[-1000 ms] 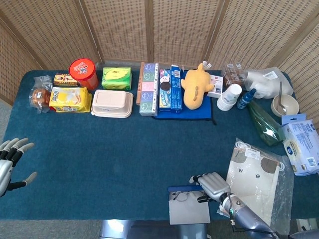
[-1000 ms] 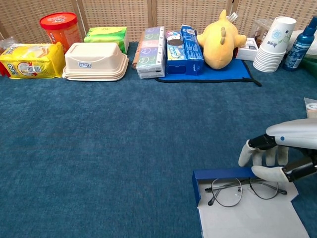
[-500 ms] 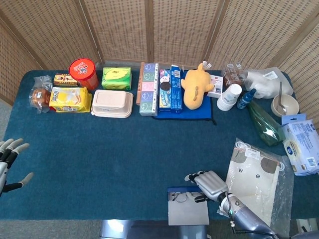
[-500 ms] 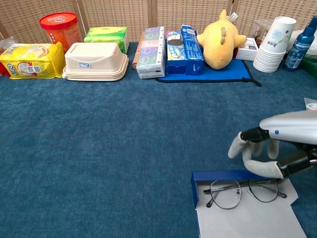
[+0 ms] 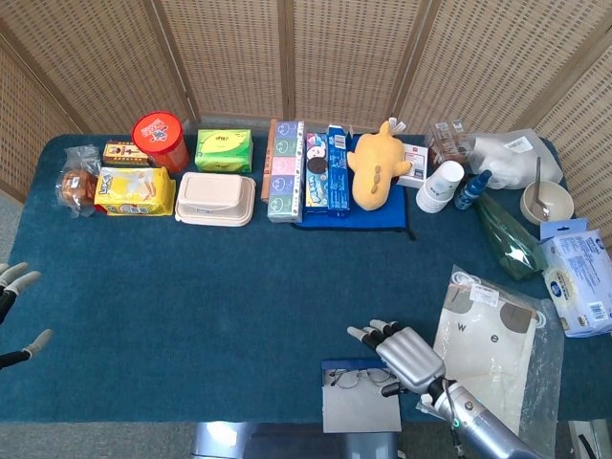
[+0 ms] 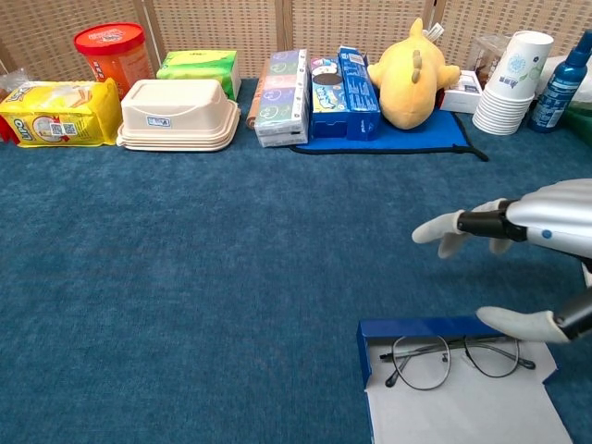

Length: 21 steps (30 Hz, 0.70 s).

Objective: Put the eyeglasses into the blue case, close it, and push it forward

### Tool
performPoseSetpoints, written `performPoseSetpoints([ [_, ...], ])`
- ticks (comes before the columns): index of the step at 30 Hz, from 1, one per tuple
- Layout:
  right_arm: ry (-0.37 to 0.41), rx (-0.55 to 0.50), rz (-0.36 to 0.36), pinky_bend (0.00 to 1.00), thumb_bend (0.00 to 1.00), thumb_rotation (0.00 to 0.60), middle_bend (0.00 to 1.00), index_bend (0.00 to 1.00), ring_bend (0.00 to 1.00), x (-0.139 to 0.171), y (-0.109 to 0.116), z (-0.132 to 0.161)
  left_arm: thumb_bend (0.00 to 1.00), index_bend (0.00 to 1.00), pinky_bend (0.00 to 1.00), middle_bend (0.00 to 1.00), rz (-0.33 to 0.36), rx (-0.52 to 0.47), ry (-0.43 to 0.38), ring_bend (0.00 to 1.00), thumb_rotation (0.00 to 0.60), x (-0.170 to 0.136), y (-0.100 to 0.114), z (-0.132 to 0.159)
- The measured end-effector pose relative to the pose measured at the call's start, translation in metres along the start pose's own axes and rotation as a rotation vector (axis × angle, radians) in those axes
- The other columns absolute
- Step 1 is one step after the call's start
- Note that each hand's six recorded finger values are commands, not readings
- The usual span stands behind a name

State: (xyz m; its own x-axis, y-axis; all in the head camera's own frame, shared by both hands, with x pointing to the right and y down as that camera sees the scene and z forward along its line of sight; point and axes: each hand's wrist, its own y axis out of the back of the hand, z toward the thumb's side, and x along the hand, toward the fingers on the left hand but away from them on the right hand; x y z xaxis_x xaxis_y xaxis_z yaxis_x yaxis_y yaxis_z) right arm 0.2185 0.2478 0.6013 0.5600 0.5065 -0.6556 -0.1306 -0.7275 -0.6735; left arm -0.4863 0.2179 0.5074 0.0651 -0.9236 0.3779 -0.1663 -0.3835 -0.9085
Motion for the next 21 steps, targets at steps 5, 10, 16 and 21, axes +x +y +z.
performPoseSetpoints([
  [5, 0.022, 0.033, -0.043, 0.25, 0.34, 0.238, 0.16, 0.04, 0.08, 0.013, -0.007, -0.001, 0.21, 0.14, 0.06, 0.12, 0.018, -0.006, 0.007, 0.06, 0.545, -0.003, 0.005, -0.004],
  [10, 0.031, 0.068, -0.086, 0.23, 0.31, 0.31, 0.12, 0.0, 0.05, 0.028, -0.019, -0.004, 0.21, 0.12, 0.06, 0.12, 0.044, -0.005, 0.007, 0.06, 0.544, -0.005, 0.012, -0.006],
  [16, 0.041, 0.115, -0.154, 0.21, 0.3, 0.383, 0.1, 0.0, 0.02, 0.043, -0.031, -0.01, 0.21, 0.11, 0.06, 0.12, 0.072, -0.015, 0.009, 0.06, 0.543, -0.01, 0.018, -0.01],
  [21, 0.042, 0.145, -0.199, 0.19, 0.29, 0.404, 0.09, 0.0, 0.01, 0.058, -0.04, -0.014, 0.21, 0.1, 0.06, 0.11, 0.096, -0.03, 0.014, 0.06, 0.546, -0.012, 0.023, -0.013],
])
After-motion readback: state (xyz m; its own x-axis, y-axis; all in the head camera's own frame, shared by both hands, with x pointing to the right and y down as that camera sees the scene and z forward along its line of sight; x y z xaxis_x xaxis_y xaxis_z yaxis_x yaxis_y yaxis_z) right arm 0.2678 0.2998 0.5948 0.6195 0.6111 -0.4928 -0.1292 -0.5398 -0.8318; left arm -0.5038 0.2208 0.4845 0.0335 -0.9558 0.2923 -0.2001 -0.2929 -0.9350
